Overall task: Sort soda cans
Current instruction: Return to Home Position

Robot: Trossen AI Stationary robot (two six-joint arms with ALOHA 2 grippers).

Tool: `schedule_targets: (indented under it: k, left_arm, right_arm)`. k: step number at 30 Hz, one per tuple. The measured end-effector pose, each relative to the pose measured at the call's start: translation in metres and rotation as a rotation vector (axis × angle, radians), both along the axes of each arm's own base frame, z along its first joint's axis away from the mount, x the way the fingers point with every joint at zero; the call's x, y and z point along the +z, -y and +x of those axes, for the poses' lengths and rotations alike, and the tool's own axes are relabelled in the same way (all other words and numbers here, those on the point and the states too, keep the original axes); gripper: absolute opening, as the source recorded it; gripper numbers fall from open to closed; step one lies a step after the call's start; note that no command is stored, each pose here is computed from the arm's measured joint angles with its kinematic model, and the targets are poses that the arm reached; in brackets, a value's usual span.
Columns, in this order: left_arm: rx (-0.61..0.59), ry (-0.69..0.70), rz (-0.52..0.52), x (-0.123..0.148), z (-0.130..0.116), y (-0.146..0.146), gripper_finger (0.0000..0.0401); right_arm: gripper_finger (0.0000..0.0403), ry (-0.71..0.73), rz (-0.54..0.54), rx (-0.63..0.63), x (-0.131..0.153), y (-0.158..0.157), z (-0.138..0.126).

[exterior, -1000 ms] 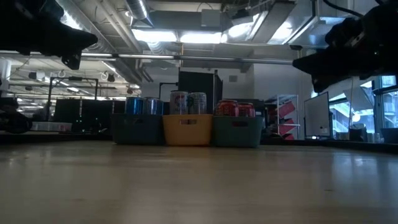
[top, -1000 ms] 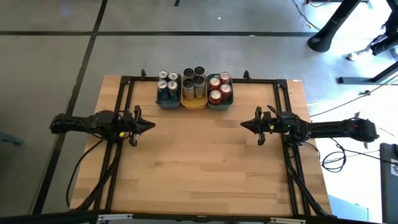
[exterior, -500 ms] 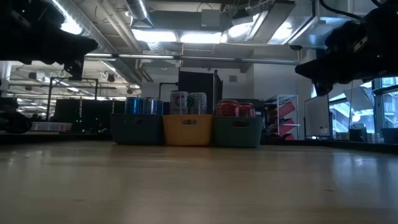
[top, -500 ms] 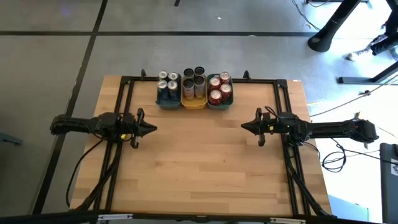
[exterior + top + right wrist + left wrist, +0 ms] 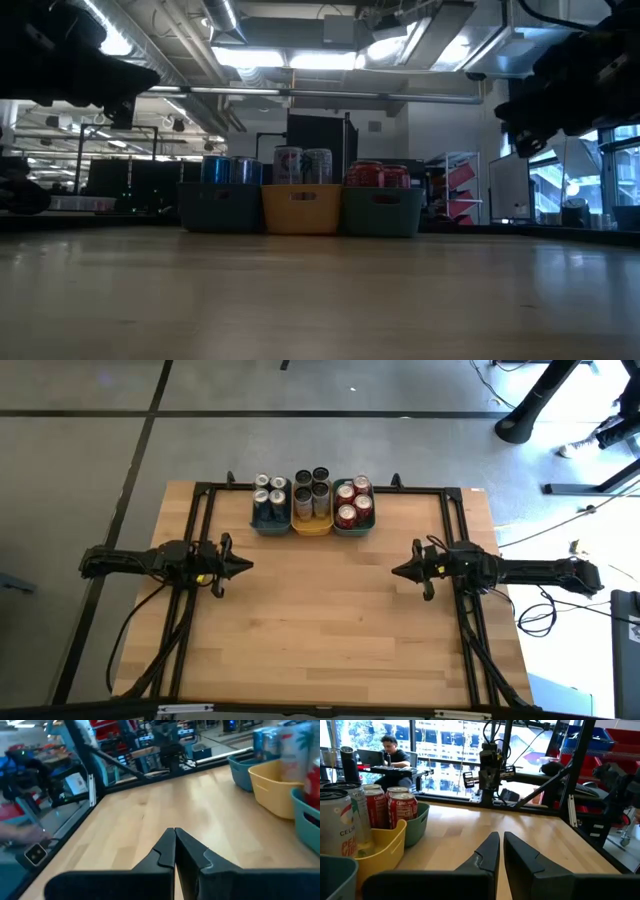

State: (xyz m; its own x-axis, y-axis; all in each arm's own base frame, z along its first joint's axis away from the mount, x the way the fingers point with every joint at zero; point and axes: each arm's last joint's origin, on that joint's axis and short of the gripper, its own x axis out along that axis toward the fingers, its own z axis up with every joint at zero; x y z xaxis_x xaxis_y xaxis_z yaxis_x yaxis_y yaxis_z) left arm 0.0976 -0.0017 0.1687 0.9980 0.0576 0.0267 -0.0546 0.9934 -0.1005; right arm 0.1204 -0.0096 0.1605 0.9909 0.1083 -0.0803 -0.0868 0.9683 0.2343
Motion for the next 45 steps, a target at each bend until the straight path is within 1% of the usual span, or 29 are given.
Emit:
schedule_targets:
  k: [6, 8, 10, 12, 15, 17, 21, 24, 26, 45]
  left_arm:
    - [0.000, 0.000, 0.000, 0.000, 0.000, 0.000, 0.0017]
    - [0.000, -0.001, 0.000, 0.000, 0.000, 0.000, 0.0017]
    - [0.000, 0.000, 0.000, 0.000, 0.000, 0.000, 0.0017]
    - [0.000, 0.000, 0.000, 0.000, 0.000, 0.000, 0.0017]
    - [0.000, 0.000, 0.000, 0.000, 0.000, 0.000, 0.0017]
    - [0.000, 0.000, 0.000, 0.000, 0.000, 0.000, 0.0017]
    - [0.000, 0.000, 0.000, 0.000, 0.000, 0.000, 0.0017]
    - [0.000, 0.000, 0.000, 0.000, 0.000, 0.000, 0.0017]
    - [0.000, -0.001, 0.000, 0.000, 0.000, 0.000, 0.0017]
    - [0.000, -0.001, 0.000, 0.000, 0.000, 0.000, 0.0017]
  right_arm:
    - [0.0007, 0.001, 0.034, -0.144, 0.000, 0.003, -0.011]
    - [0.0007, 0.014, 0.031, -0.132, 0.001, 0.002, -0.016]
    - [0.0007, 0.074, 0.026, -0.099, 0.006, 0.000, -0.020]
    - [0.0007, 0.136, 0.008, -0.014, 0.012, -0.003, -0.023]
    - [0.0007, 0.128, -0.051, 0.080, 0.013, -0.005, -0.023]
    - [0.0007, 0.131, -0.056, 0.101, 0.012, -0.006, -0.023]
    - [0.0007, 0.122, -0.056, 0.075, 0.009, -0.005, -0.022]
    - [0.0007, 0.119, -0.079, 0.042, 0.009, -0.004, -0.022]
    - [0.0007, 0.112, -0.060, 0.026, 0.008, -0.004, -0.021]
    - [0.0007, 0.110, -0.053, 0.019, 0.008, -0.003, -0.021]
